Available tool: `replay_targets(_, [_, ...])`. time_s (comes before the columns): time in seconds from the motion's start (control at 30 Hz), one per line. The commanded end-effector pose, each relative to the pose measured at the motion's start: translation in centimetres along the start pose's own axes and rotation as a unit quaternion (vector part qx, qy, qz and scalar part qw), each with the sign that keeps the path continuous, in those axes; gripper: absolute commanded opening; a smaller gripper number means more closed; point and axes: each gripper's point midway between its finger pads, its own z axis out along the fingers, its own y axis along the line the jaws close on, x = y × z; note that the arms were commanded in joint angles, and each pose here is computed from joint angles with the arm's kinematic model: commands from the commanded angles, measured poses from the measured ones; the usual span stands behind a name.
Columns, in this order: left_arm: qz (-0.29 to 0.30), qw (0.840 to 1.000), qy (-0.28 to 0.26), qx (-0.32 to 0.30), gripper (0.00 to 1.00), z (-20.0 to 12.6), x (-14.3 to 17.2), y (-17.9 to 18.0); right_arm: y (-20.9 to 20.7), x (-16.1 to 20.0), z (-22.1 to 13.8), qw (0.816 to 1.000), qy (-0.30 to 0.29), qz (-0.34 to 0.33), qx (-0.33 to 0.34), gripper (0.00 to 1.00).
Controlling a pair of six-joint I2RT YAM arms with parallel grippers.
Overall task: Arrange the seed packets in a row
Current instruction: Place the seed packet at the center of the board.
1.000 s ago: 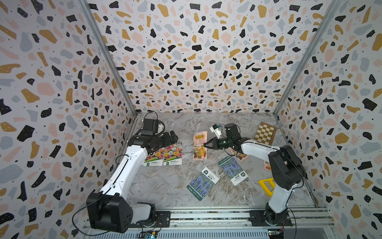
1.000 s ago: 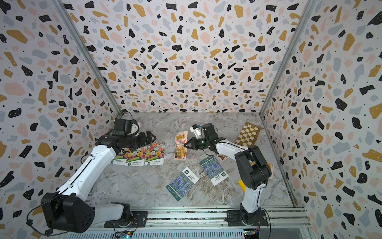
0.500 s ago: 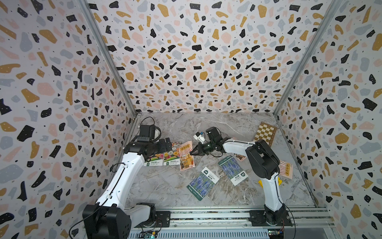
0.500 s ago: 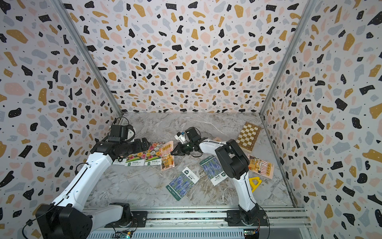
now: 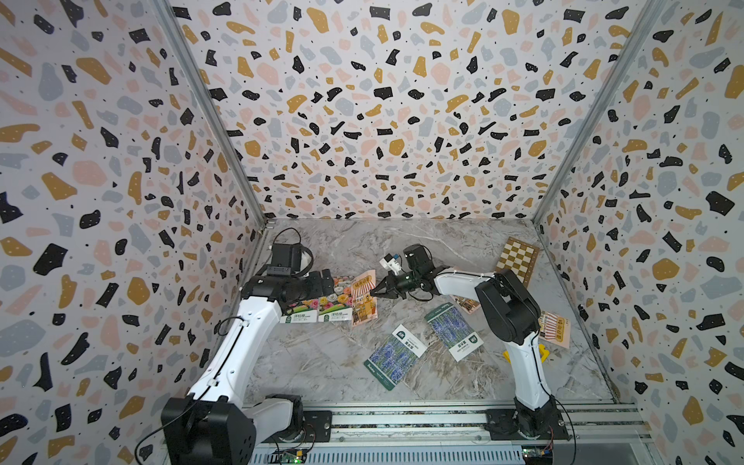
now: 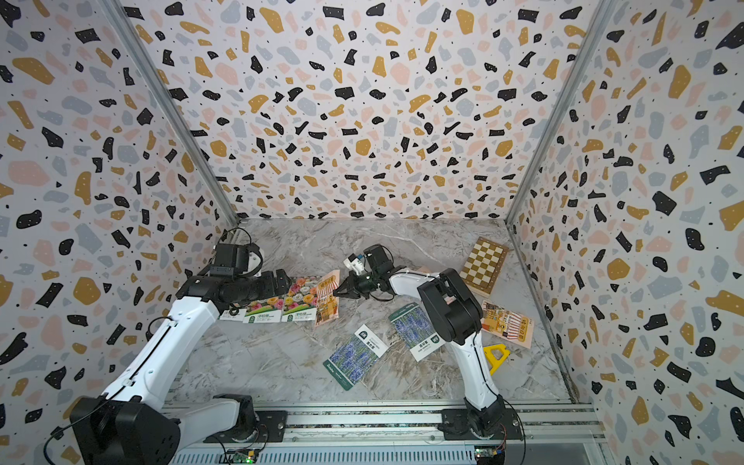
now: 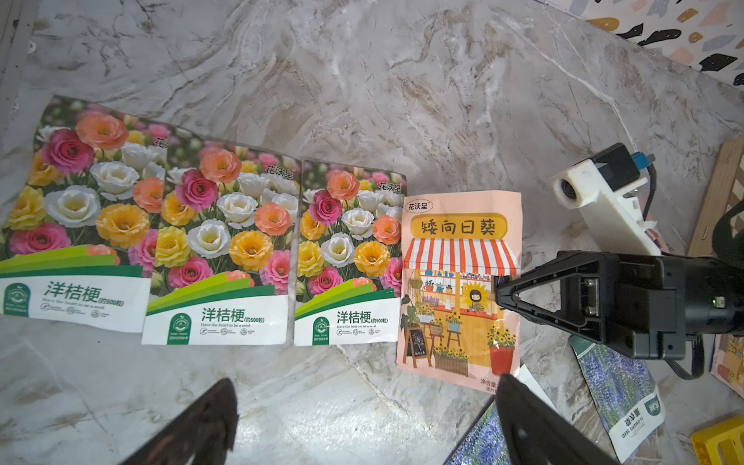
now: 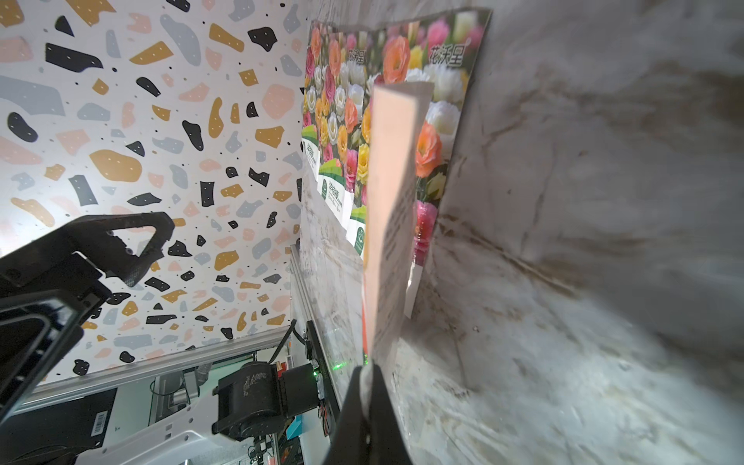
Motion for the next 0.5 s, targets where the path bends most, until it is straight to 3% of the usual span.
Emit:
replay_targets(0.0, [0.002, 1.0, -0.003, -0.001, 0.99, 0.2, -0.1, 0.2, 1.5, -1.2, -0.3, 1.0, -0.005, -0.008, -0.023, 0.0])
replay_targets(0.27, [-0.003, 1.0, 0.005, -0.003, 0.99, 0.6, 0.1, 0.3, 0.2, -1.9, -0.1, 1.0, -0.007, 0.008, -0.016, 0.03])
replay_targets(0.47, [-0.004, 1.0, 0.008, -0.003, 0.99, 0.8, 0.2, 0.3, -2.1, -2.1, -0.6, 0.999, -0.018, 0.029, 0.022, 0.43])
